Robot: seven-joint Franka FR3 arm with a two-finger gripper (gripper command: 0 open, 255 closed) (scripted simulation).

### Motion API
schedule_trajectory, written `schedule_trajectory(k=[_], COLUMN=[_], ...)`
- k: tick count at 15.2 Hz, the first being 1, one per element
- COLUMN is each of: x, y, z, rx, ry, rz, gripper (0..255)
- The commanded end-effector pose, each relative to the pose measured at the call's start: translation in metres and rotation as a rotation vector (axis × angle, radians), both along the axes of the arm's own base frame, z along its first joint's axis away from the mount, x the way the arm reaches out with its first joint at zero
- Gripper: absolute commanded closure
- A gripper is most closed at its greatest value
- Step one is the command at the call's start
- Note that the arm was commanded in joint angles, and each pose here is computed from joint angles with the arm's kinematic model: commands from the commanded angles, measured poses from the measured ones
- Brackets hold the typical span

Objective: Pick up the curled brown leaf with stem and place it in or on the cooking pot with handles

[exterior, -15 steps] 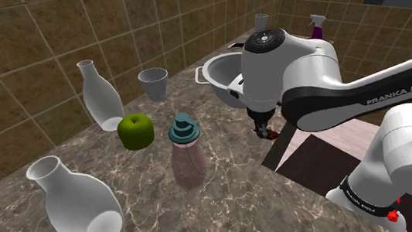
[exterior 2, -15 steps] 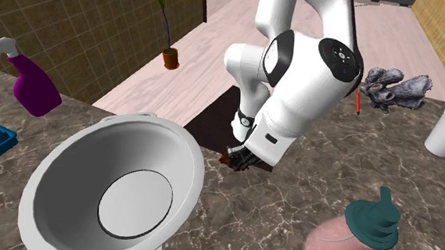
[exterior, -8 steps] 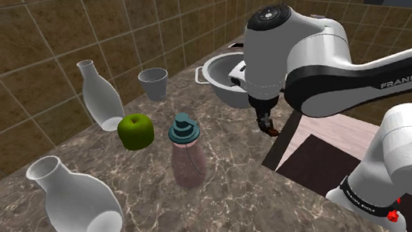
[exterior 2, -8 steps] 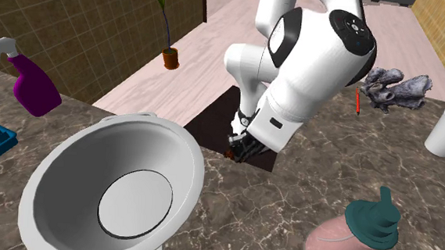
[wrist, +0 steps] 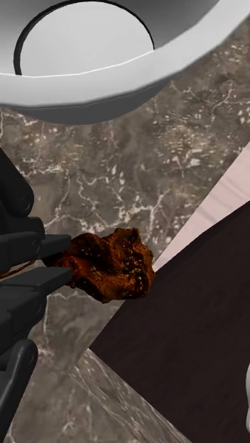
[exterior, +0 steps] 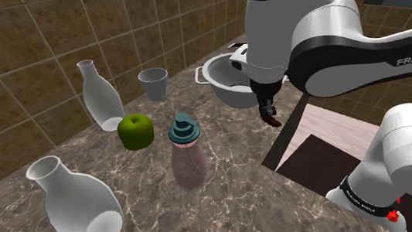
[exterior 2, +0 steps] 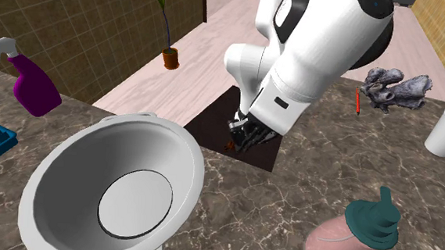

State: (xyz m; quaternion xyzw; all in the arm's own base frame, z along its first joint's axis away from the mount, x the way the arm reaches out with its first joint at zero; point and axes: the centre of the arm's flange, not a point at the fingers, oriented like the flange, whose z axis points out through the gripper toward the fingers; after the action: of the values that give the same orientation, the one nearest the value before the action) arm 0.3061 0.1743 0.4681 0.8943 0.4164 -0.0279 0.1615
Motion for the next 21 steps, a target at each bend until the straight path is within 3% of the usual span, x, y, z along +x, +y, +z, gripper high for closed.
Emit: schedule_trajectory(k=[1,17,21], x=[-0.001,-0.001,0.041], y=[0.001,0.001,-0.032], z=[0.011,0.094,0.094], rx=[0.000,0.000,0.000], ry=[0.000,0.000,0.000], rz=[0.000,0.000,0.000], gripper=[255,255,255])
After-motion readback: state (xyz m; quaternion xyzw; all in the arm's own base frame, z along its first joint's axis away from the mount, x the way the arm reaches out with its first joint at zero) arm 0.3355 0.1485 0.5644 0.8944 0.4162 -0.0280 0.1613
